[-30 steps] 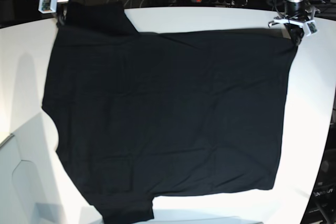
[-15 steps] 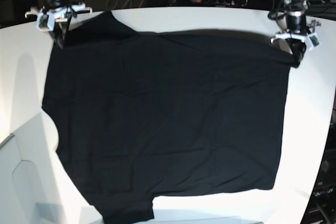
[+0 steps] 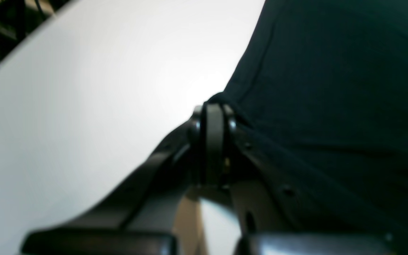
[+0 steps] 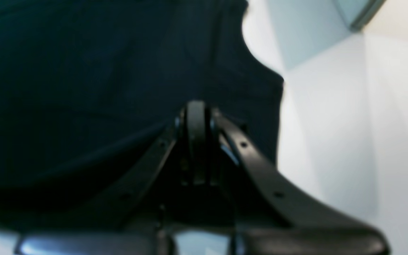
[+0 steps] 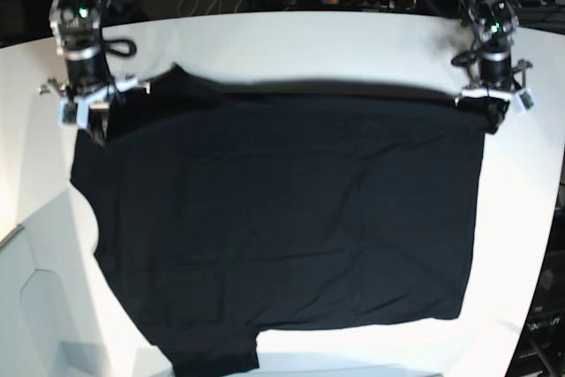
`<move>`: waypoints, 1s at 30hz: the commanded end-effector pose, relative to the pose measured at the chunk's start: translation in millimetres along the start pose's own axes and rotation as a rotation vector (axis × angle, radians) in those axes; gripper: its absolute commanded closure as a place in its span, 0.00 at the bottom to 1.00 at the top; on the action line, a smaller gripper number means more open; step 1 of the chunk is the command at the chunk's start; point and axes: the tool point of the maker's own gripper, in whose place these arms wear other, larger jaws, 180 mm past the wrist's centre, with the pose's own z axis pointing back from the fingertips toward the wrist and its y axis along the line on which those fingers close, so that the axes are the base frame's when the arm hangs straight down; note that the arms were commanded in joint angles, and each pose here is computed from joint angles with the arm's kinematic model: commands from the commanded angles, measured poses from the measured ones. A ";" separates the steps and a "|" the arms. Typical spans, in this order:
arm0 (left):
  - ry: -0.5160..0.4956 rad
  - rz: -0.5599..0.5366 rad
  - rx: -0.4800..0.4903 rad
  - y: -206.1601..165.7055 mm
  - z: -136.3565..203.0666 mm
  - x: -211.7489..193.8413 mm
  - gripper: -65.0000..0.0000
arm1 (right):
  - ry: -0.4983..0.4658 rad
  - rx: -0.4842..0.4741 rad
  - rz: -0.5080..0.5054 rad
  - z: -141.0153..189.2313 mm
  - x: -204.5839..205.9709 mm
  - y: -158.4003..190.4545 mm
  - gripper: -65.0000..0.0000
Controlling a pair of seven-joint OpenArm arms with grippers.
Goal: Fold the T-shirt properly
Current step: 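Lift the shirt edge and carry both grippers toward the hem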
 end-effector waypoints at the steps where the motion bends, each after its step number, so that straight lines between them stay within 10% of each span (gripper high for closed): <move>1: -0.057 -0.004 -0.005 0.0 -4.7 20.3 1.00 | -0.064 0.003 0.015 -4.0 21.7 -3.3 1.00; 30: -0.120 0.064 -0.053 -30.5 -56.3 82.0 1.00 | -0.012 0.132 0.007 -133.4 76.3 16.9 1.00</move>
